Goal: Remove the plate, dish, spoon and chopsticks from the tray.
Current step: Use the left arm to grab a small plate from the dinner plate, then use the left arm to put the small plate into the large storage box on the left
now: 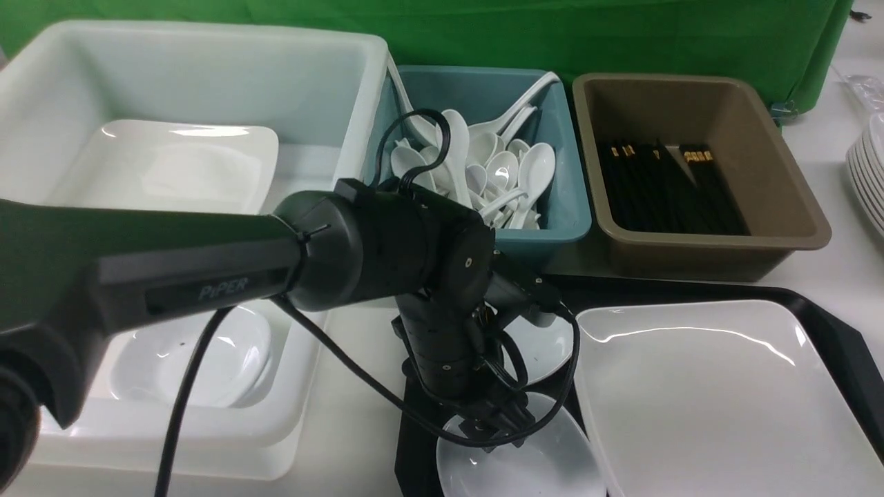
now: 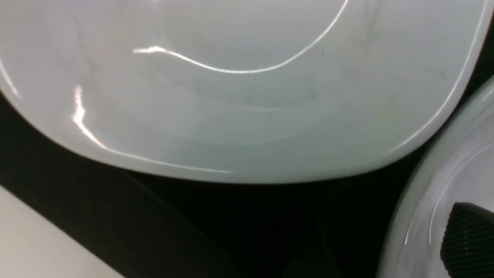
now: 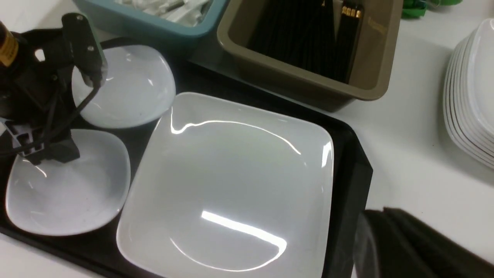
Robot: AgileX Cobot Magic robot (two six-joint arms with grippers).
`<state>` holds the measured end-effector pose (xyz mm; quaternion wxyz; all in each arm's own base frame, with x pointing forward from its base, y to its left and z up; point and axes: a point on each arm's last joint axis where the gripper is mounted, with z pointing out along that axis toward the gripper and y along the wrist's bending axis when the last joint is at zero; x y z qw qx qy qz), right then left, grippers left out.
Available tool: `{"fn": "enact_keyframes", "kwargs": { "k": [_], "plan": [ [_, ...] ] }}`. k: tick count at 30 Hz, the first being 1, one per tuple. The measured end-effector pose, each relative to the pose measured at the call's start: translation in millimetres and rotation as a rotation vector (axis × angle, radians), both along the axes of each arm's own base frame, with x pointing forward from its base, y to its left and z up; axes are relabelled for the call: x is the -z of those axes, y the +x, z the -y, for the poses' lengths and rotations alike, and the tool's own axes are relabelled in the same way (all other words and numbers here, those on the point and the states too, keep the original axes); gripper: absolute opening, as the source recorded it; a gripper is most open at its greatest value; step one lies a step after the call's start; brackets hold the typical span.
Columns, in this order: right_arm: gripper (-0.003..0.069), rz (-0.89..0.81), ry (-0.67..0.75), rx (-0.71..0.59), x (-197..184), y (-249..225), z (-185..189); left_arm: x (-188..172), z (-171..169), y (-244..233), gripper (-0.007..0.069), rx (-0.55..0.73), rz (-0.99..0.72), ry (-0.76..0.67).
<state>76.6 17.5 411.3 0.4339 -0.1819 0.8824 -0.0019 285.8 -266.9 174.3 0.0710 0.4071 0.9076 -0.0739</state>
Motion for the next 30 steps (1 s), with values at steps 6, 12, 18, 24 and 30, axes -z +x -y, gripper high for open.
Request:
{"fn": "enact_keyframes", "kwargs": {
  "k": [6,12,18,24,30],
  "plan": [
    [0.0021,0.015,0.005,-0.003,-1.1,0.8,-0.5,0.9,-1.4,-3.7,0.0207,-0.003,-0.044,0.016],
    [0.0021,0.020,0.008,-0.004,-1.6,1.1,-0.7,-1.4,-1.8,-6.9,0.0139,-0.013,-0.081,0.015],
    [0.0021,0.021,0.009,-0.004,-1.6,1.1,-0.8,-11.6,-5.1,-10.7,0.0118,-0.007,-0.089,0.023],
    [0.0021,0.021,0.009,-0.004,-1.6,1.1,-0.8,-43.7,-11.0,-15.8,0.0036,-0.004,-0.024,-0.020],
    [0.0021,0.042,0.017,-0.009,-3.2,2.2,-1.5,-78.6,-19.6,-22.5,0.0017,-0.002,0.064,-0.068]
  ]
}}
